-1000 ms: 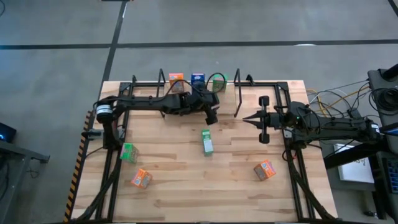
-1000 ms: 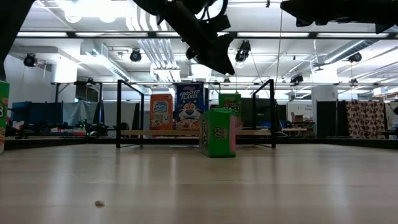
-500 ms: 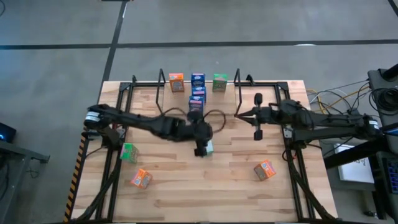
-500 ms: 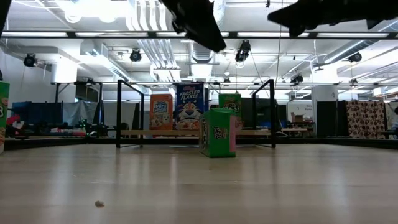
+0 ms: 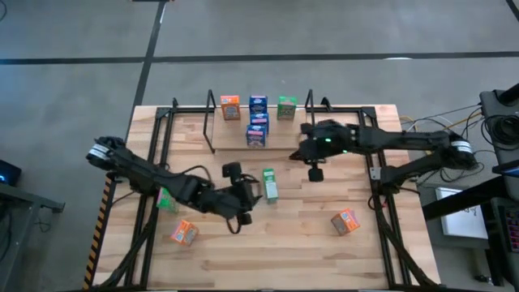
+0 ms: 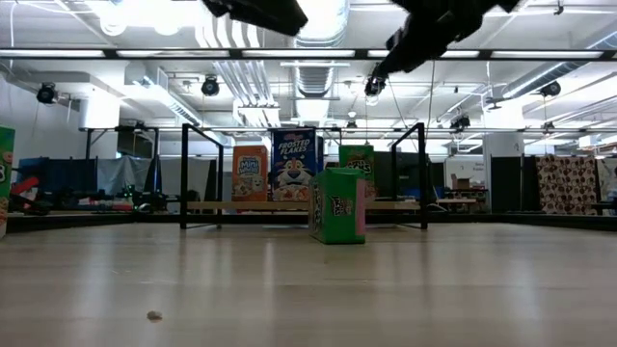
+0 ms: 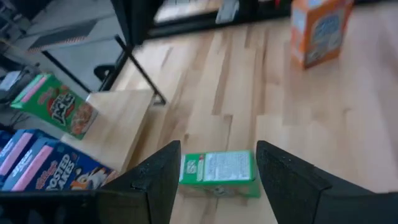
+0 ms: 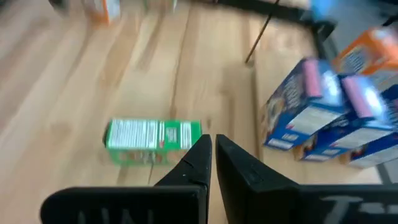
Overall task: Stack cereal on shelf
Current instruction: Put the right green cereal box on the shelf
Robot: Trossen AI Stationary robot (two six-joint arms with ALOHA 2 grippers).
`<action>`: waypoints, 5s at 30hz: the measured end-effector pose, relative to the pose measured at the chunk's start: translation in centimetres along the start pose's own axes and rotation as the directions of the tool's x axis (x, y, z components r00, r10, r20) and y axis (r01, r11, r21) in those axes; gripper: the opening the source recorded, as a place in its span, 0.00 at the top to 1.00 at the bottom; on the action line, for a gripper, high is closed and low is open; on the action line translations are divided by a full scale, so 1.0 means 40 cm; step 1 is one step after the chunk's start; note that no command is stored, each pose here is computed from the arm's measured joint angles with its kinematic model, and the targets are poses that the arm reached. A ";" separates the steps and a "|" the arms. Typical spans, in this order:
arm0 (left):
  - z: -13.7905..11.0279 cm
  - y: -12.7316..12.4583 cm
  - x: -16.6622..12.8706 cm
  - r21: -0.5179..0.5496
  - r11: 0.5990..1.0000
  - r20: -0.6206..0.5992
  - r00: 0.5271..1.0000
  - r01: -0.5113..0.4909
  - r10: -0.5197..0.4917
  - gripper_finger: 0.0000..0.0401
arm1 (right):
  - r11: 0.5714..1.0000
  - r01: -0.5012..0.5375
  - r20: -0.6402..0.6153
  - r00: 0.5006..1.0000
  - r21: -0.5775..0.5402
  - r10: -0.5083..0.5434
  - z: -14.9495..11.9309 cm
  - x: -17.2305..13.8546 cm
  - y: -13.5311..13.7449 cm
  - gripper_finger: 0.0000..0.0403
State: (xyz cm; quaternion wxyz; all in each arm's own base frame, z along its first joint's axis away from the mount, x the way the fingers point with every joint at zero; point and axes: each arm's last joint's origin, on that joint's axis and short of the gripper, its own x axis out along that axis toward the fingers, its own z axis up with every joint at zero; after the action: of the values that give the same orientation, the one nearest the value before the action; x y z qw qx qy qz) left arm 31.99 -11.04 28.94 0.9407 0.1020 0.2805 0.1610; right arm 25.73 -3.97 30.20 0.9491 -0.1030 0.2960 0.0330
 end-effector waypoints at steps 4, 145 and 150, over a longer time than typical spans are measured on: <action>-0.022 0.013 -0.047 -0.055 0.998 0.096 0.995 0.022 -0.016 0.52 | 0.990 -0.110 -0.126 0.987 -0.093 0.098 0.025 0.058 -0.012 0.97; -0.191 0.136 0.123 -0.114 0.987 0.601 0.799 0.111 -0.021 0.27 | 0.999 0.043 0.438 0.898 0.034 -0.053 0.062 0.041 0.097 0.63; -0.205 0.146 0.152 -0.133 0.986 0.587 0.810 0.097 -0.001 0.29 | 0.999 0.043 0.440 0.896 0.031 -0.052 0.063 0.041 0.097 0.63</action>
State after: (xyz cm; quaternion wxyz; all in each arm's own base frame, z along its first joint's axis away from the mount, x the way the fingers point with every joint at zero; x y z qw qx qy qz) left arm 30.76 -2.62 20.86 0.9902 0.0652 -0.0331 0.1188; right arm 28.00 0.35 30.60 0.9929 -0.0904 0.0713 0.0292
